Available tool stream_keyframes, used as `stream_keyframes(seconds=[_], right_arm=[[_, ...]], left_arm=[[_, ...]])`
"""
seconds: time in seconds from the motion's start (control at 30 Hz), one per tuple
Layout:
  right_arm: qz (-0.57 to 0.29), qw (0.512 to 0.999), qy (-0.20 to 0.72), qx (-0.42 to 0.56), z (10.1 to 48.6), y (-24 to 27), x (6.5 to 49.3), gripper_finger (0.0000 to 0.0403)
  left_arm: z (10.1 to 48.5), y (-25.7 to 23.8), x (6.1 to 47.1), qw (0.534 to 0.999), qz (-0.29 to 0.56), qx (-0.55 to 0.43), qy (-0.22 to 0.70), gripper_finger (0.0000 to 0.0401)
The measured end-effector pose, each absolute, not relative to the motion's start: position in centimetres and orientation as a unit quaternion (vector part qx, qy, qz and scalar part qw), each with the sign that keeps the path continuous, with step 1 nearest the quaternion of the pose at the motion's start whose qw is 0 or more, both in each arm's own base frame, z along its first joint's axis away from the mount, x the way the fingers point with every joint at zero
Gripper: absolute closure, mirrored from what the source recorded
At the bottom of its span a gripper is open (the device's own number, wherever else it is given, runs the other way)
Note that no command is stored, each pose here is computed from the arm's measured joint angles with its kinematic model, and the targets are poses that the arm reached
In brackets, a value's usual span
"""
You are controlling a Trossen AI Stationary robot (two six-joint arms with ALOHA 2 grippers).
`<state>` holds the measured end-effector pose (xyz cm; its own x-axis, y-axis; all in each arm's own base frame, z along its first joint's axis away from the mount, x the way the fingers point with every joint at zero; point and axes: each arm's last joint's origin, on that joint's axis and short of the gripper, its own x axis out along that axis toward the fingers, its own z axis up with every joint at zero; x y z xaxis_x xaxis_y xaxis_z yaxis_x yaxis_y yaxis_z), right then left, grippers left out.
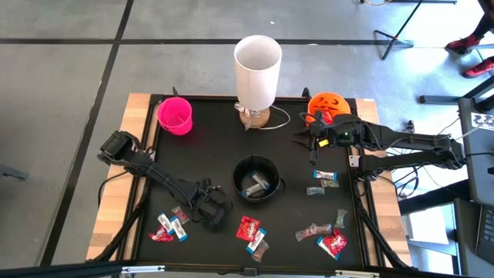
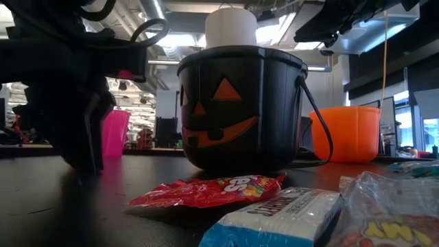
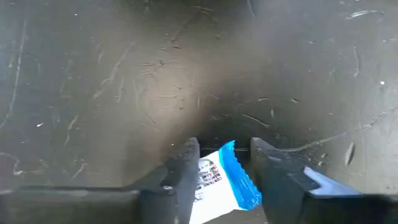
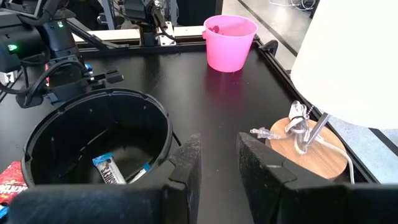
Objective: Sort candy
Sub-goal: Put the white chocolate into the black bucket
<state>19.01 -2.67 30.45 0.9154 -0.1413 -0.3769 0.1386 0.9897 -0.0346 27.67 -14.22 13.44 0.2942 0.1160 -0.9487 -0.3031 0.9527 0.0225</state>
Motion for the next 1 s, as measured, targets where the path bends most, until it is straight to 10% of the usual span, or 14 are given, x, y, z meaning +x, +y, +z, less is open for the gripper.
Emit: stream_keyframes(seconds=[0.3,1.0], right_arm=[[-0.072,0.979,0.192,-0.004,30.5,-2.7,19.0,0.0304],[-0.072,0.982,0.175,-0.003,30.8,-2.7,19.1,0.0304]], left_arm=[[13.5,-14.3,27.6,0.792,0.125,-0.083,0.592,0.0392],[23.6,-13.6,27.5,0.813,0.195,-0.013,0.548,0.0401]])
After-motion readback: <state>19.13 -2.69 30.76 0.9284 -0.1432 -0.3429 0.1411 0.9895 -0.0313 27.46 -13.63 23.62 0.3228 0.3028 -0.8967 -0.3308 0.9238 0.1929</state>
